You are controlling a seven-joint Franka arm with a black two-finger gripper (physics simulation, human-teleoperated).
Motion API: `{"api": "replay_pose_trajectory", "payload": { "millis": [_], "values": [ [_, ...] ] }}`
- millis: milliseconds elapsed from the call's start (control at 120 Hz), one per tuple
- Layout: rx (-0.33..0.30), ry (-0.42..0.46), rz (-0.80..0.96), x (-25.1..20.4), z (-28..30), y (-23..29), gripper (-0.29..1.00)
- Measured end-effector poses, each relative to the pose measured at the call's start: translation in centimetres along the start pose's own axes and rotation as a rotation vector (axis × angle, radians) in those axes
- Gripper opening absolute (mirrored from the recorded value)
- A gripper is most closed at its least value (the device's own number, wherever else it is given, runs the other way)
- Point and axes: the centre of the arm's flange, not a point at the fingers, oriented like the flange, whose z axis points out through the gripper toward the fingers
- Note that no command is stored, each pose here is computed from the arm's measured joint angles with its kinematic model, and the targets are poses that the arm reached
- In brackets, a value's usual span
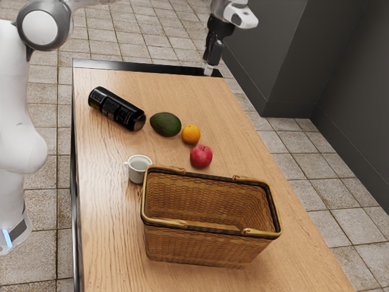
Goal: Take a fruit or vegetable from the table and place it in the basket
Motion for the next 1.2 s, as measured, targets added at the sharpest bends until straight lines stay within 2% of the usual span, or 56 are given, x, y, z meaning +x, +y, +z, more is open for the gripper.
{"api": "replay_pose_trajectory", "payload": {
  "millis": [117,242,667,733,783,867,967,1075,1200],
  "values": [
    [0.031,0.104,0.041,1.2,-0.8,-0.4,0.7],
    [0.051,0.166,0.08,1.8,-1.5,-0.6,0.7],
    [0.099,0.241,0.171,3.8,-2.7,0.2,0.7],
    [0.179,0.372,0.119,-0.2,-10.3,0.7,0.7],
    [0.199,0.396,0.094,-1.7,-12.1,0.5,0.7],
    [0.19,0.369,0.049,-2.5,-12.0,0.2,0.7],
    [0.144,0.245,0.045,-0.5,-7.7,0.8,0.7],
    [0.027,0.019,0.074,3.7,3.0,0.3,0.7],
    [-0.057,-0.087,0.052,5.3,8.8,-0.7,0.7]
  ]
}}
